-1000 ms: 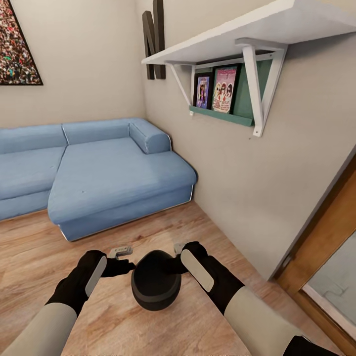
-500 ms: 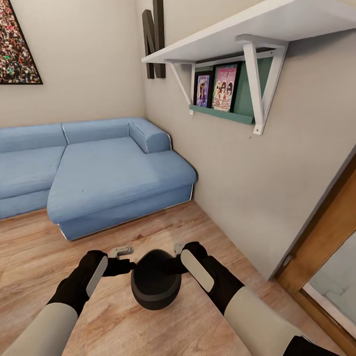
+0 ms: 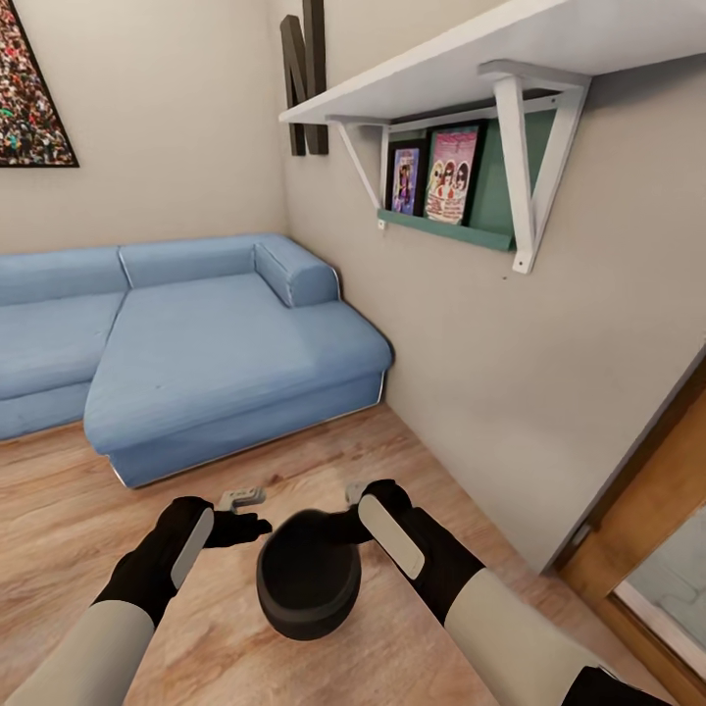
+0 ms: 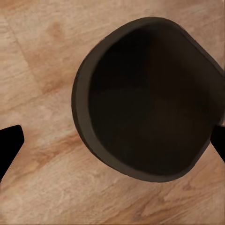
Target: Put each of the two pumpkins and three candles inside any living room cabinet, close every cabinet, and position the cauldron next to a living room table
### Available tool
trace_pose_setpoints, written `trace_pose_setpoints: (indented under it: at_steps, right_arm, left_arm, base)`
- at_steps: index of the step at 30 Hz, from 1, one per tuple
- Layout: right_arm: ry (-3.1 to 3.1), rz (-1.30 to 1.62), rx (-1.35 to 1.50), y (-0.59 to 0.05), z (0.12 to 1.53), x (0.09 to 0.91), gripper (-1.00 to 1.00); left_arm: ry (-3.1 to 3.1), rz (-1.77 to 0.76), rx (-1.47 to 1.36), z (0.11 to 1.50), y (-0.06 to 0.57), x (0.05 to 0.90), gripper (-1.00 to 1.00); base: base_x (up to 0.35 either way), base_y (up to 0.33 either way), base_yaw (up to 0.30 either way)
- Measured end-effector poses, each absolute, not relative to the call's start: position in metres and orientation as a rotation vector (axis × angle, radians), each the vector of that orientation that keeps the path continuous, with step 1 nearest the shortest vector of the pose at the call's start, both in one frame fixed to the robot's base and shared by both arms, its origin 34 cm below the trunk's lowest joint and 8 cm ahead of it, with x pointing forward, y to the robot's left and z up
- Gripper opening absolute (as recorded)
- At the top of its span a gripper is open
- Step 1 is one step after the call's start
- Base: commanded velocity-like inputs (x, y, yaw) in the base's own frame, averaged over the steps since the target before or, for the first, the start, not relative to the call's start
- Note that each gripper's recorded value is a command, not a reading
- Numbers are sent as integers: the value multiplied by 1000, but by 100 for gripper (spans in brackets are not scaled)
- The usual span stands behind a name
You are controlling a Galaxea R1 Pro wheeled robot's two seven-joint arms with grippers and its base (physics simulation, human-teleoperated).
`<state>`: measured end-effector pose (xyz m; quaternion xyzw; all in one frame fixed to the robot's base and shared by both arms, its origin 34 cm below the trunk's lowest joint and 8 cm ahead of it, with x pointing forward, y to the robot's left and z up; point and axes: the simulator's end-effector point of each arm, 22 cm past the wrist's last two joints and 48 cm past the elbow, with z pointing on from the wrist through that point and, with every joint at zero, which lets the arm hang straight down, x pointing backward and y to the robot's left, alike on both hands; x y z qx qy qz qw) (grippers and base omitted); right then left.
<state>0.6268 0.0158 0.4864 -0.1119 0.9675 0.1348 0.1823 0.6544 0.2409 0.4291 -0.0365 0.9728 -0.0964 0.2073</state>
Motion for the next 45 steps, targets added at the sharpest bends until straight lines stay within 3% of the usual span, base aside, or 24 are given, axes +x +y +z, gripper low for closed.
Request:
trace_pose_setpoints:
  at_steps: [45]
  right_arm:
    - [2729, 380, -316, 16, 442, 616, 100]
  left_arm:
    - [2700, -358, -62, 387, 224, 642, 100]
  base:
    - [22, 10, -12]
